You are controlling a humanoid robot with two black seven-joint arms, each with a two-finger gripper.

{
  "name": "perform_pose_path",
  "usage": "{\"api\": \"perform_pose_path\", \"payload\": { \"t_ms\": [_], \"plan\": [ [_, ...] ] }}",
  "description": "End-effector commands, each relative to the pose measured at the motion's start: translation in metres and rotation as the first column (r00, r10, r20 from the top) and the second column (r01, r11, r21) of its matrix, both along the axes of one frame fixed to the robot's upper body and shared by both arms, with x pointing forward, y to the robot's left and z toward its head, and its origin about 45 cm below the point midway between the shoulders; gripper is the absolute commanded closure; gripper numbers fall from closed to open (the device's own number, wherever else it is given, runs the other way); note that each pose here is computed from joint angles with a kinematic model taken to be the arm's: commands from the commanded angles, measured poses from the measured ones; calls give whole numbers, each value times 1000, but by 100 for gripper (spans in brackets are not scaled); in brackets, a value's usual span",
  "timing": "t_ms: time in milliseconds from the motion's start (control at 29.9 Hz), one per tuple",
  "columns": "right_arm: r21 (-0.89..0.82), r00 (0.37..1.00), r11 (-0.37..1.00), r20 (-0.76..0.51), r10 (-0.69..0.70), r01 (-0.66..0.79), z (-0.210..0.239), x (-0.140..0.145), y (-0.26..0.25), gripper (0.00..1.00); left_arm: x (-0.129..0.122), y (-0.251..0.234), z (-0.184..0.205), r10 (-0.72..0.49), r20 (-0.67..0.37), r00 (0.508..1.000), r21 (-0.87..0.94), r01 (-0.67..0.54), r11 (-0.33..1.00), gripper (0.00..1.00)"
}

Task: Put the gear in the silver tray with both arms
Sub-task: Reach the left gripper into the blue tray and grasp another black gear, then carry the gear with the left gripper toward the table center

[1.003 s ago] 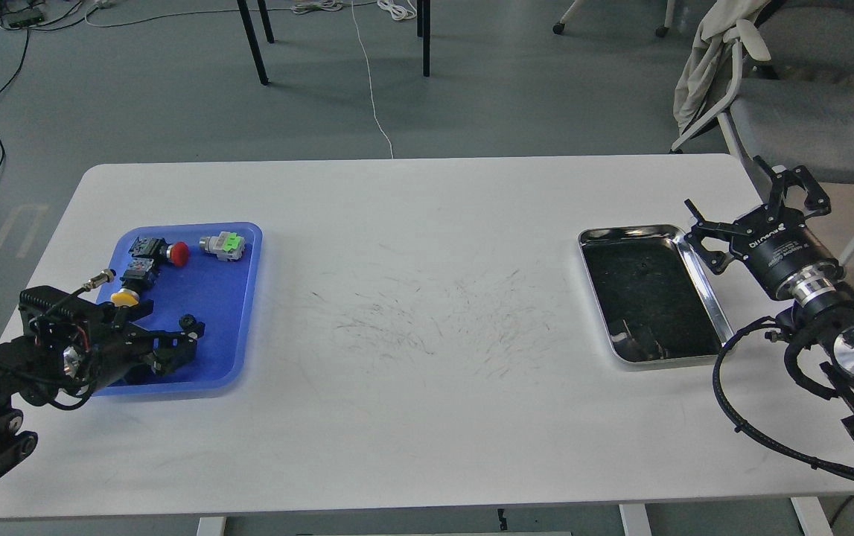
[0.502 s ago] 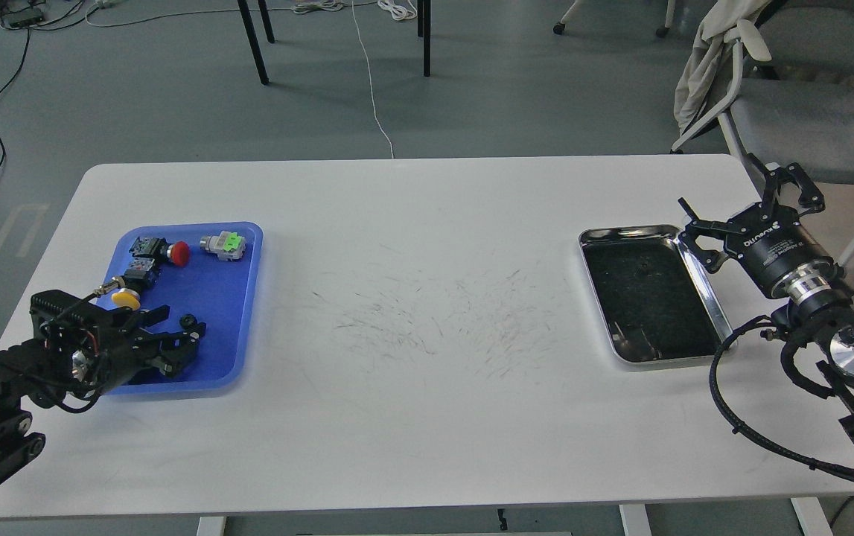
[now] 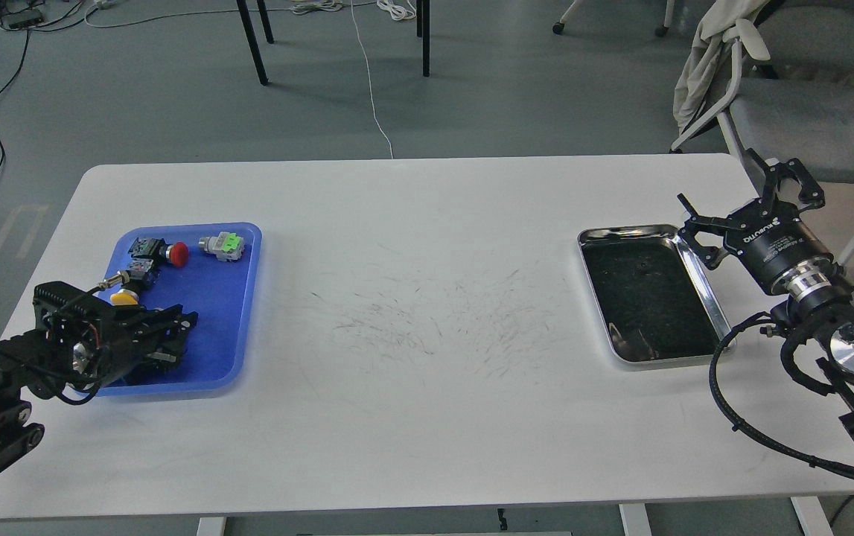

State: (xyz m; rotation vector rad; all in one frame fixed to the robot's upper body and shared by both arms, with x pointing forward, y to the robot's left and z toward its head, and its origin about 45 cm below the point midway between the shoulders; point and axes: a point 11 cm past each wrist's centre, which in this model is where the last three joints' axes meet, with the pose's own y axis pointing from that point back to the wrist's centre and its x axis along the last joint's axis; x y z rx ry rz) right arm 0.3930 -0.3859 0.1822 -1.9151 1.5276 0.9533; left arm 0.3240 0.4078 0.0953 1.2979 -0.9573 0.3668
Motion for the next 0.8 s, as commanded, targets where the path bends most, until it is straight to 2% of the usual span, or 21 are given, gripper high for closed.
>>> {"api": "perform_pose_path", "payload": {
  "t_ms": [0,167,401,502,602,769],
  "plan": [
    [-1,1000,1000,1,1,-1,1,0,0,3,4,-2,5,-6,13,1000,-5,6,1000,91],
    [3,1000,1000,14,8,-8,5,3,3,3,26,7,44,5,87,996,-18,-3,1000,91],
    [-5,999,1000,37,16,-16,15,6,3,3,58,-23,138,-62,206,977,-71,78,994,91],
    [-9,999,1000,46,11,-11,20,9,0,3,76,-62,182,-126,287,950,-81,155,985,91],
    [-22,999,1000,53,0,1,26,11,-7,3,86,-102,210,-171,313,934,-82,206,975,91],
    [-31,998,1000,58,-2,3,29,12,-10,3,93,-204,195,-214,300,930,-206,282,937,91]
  ]
}}
